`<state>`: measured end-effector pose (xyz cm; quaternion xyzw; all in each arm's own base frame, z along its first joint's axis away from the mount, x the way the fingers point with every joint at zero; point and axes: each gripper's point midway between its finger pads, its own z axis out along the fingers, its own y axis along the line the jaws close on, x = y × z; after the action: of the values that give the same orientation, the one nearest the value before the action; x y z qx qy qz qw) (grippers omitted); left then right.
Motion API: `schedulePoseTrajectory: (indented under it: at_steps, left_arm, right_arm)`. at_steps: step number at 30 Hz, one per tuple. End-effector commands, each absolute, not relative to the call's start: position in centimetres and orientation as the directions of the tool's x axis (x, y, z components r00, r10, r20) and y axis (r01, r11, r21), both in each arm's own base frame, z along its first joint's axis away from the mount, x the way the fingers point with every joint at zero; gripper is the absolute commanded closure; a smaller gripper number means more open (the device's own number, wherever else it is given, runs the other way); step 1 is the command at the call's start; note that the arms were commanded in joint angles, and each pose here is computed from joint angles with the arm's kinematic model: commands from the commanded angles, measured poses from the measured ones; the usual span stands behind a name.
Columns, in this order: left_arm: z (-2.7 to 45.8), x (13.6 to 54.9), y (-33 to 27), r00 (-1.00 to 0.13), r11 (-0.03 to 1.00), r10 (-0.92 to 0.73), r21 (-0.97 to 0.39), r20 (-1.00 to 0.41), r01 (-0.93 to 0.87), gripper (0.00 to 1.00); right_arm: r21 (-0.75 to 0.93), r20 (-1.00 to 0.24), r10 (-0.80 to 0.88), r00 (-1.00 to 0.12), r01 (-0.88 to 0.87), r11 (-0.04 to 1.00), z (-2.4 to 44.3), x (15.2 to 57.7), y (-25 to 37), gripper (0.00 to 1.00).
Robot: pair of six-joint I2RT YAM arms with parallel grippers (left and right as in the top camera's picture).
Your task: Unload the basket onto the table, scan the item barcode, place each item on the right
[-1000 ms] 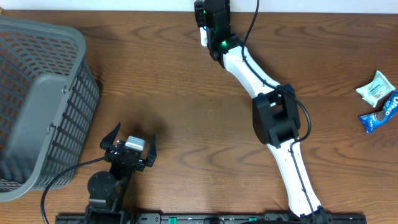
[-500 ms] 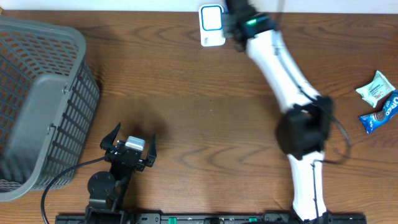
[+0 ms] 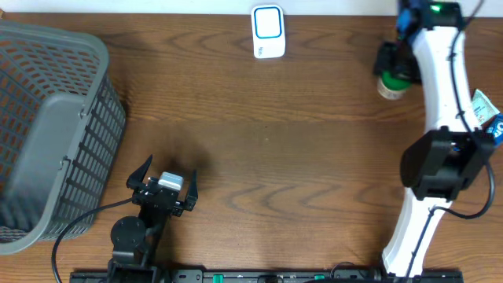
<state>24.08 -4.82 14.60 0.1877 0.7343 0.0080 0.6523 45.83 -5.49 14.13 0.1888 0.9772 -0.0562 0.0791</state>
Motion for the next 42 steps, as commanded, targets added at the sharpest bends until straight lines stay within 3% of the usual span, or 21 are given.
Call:
schedulePoseTrajectory:
  at_steps: [1, 8, 16, 17, 19, 24, 28, 31, 35, 42]
  left_arm:
    - [13.0, 24.0, -5.0, -0.106, 0.922, 0.304, 0.264, -0.947, 0.284, 0.02]
    - [13.0, 24.0, -4.9, -0.106, 0.922, 0.304, 0.264, -0.947, 0.284, 0.02]
    - [13.0, 24.0, -5.0, -0.106, 0.922, 0.304, 0.264, -0.947, 0.284, 0.02]
    - [13.0, 24.0, -5.0, -0.106, 0.922, 0.304, 0.264, -0.947, 0.284, 0.02]
    - [13.0, 24.0, -5.0, -0.106, 0.922, 0.304, 0.264, -0.947, 0.284, 0.02]
    - [13.0, 24.0, -5.0, -0.106, 0.922, 0.304, 0.264, -0.947, 0.284, 0.02]
    - [13.0, 24.0, -4.9, -0.106, 0.922, 0.304, 0.264, -0.947, 0.284, 0.02]
    - [13.0, 24.0, -5.0, -0.106, 0.922, 0.304, 0.264, -0.947, 0.284, 0.02]
    - [13.0, 24.0, -5.0, -0.106, 0.922, 0.304, 0.264, -0.947, 0.284, 0.02]
    - [13.0, 24.0, -5.0, -0.106, 0.922, 0.304, 0.264, -0.947, 0.284, 0.02]
  right_arm:
    - [-0.048, -0.097, 0.447, -0.889, 0.453, 0.89, 12.0, 44.2, -7.7, 0.44]
    - [-0.186, -0.057, 0.56, -0.827, 0.56, 0.807, 6.1, 40.4, -15.8, 0.39]
    - [-0.172, -0.134, 0.694, -0.707, 0.706, 0.687, 1.7, 37.3, -24.3, 0.37]
    - [-0.169, -0.144, 0.707, -0.692, 0.721, 0.672, 1.7, 37.1, -25.2, 0.3]
    - [-0.158, -0.167, 0.729, -0.663, 0.748, 0.644, 1.8, 36.7, -26.8, 0.01]
    - [-0.045, -0.178, 0.76, -0.626, 0.776, 0.629, 3.3, 37.7, -27.7, 0.01]
    - [0.076, -0.214, 0.748, -0.629, 0.752, 0.654, 9.7, 40.6, -26.6, 0.01]
    - [0.119, -0.336, 0.711, -0.618, 0.721, 0.683, 18.3, 42.4, -25.7, 0.01]
    - [0.179, -0.436, 0.661, -0.611, 0.661, 0.729, 26.8, 42.2, -22.0, 0.01]
    - [0.284, -0.557, 0.541, -0.63, 0.468, 0.837, 36.0, 40.5, -12.6, 0.01]
